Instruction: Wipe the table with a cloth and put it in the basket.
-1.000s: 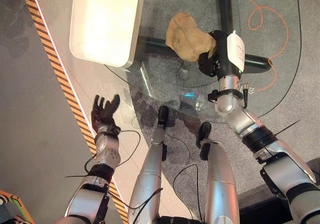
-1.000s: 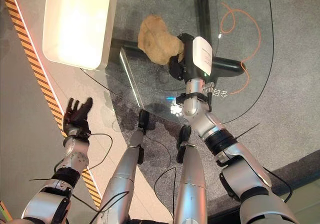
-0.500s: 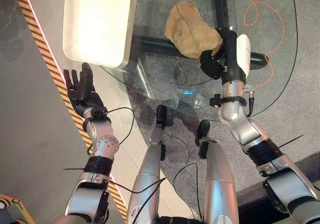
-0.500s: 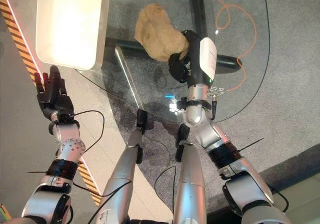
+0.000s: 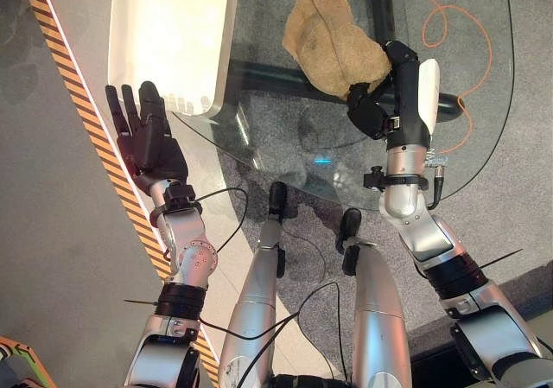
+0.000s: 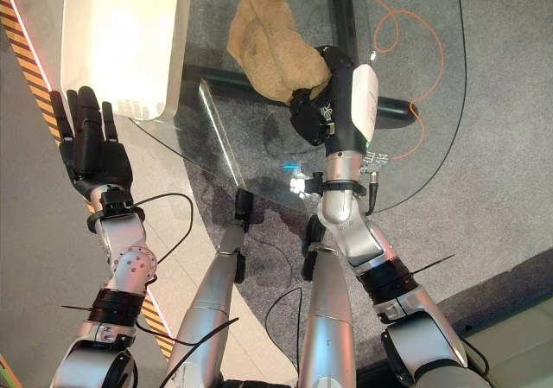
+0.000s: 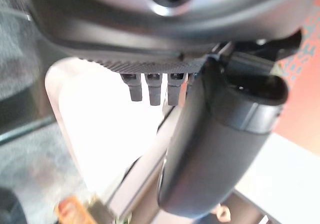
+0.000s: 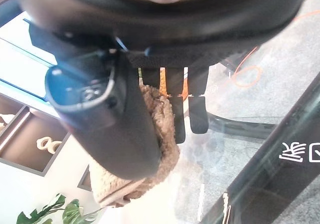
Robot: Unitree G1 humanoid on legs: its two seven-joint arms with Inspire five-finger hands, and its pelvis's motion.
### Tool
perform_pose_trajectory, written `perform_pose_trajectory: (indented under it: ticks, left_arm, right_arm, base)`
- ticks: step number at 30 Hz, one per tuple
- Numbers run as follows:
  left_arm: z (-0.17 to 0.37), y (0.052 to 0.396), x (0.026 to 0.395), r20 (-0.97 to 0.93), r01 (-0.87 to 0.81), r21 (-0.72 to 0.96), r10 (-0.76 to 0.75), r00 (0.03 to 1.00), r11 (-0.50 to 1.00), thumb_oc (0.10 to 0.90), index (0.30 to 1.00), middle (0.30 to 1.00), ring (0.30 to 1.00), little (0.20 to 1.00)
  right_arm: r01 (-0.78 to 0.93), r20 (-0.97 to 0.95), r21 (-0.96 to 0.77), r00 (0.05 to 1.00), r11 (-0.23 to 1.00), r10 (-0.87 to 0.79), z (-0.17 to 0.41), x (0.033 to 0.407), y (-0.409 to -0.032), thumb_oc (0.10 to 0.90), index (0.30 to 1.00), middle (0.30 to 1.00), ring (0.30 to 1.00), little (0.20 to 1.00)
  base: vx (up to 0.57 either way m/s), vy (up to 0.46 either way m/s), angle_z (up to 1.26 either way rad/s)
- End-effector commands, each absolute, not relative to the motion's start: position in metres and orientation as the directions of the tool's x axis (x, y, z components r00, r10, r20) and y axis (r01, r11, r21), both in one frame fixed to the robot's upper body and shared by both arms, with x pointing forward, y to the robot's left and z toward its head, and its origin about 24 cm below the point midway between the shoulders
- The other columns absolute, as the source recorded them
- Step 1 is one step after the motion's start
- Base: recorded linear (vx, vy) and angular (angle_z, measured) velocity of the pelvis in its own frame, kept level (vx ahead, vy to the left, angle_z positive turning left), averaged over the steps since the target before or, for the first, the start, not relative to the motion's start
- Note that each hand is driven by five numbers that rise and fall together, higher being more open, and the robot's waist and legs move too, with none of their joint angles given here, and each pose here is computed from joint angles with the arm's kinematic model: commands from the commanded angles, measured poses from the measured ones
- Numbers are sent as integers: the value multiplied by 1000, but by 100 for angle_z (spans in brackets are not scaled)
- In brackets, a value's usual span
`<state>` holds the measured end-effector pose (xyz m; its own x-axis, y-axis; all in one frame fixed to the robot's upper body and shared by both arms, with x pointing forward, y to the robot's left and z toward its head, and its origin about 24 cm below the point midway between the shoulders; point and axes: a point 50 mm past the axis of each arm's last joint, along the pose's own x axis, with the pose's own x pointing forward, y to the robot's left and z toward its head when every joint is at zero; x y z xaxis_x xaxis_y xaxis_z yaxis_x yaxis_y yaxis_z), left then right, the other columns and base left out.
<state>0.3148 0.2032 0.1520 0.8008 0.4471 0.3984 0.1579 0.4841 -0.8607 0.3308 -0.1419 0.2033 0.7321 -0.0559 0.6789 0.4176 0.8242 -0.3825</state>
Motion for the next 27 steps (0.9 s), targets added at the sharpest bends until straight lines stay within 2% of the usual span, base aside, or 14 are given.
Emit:
perform_pose_trajectory:
  ticks: [1, 16, 27]
  left_arm:
    - [194, 212, 300, 654, 367, -702, 348, 672, 611, 800, 900, 900, 900, 900]
    - [199, 184, 315, 628, 471, -661, 88, 773, 584, 800, 900, 900, 900, 900]
    - [210, 167, 335, 619, 539, -685, 2, 785, 491, 800, 900, 900, 900, 900]
  right_arm:
    - [338, 936, -172, 350, 925, 46, 277, 282, -115, 100, 300, 300, 300, 200]
    - [241, 947, -197, 297, 950, 121, 283, 273, -111, 100, 300, 300, 300, 200]
    - [184, 938, -242, 294, 953, 181, 289, 276, -97, 100, 300, 300, 300, 200]
  base:
    - [0, 0, 0]
    - [0, 0, 0]
    - [0, 0, 0]
